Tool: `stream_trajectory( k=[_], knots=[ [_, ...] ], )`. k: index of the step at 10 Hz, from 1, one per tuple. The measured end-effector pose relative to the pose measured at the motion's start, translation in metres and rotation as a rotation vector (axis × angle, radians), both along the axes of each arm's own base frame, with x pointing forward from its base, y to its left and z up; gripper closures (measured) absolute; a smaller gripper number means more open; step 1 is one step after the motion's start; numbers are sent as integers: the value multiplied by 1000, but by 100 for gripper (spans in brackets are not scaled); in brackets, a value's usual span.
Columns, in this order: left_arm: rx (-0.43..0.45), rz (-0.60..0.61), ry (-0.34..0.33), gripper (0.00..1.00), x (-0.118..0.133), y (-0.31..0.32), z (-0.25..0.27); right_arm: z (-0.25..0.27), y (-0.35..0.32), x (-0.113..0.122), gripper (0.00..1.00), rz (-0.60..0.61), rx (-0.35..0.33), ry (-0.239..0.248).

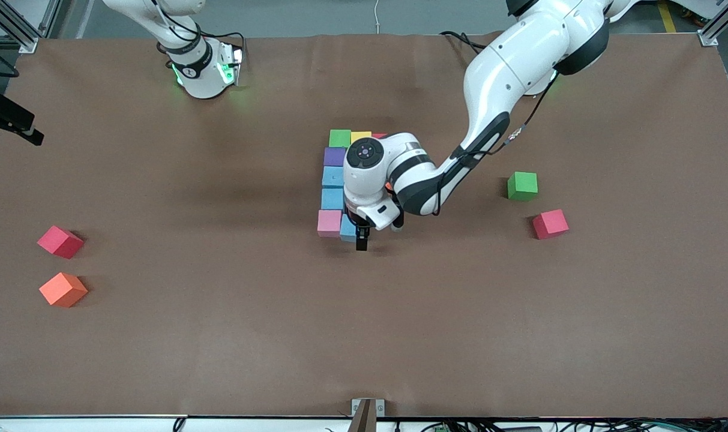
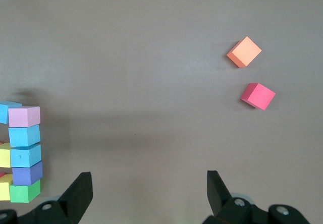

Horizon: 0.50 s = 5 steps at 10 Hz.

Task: Arrange 11 blocks into digit 3
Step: 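Lower the blue cube beside pink and open the left gripper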

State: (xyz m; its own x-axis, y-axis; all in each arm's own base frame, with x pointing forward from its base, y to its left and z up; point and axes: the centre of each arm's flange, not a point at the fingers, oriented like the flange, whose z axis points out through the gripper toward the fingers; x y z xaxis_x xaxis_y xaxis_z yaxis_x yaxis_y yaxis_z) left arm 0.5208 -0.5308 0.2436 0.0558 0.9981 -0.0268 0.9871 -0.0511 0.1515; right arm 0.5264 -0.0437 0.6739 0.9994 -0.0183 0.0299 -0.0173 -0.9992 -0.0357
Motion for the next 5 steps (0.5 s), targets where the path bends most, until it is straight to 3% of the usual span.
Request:
stream_trajectory(
  k=[3,5],
  knots=[
    [64,-7,-20,0,20,37,50,0,1,0,0,1,0,-3],
    [93,-52,1,0,30,81,59,0,-1,0,0,-1,1,-3]
  ],
)
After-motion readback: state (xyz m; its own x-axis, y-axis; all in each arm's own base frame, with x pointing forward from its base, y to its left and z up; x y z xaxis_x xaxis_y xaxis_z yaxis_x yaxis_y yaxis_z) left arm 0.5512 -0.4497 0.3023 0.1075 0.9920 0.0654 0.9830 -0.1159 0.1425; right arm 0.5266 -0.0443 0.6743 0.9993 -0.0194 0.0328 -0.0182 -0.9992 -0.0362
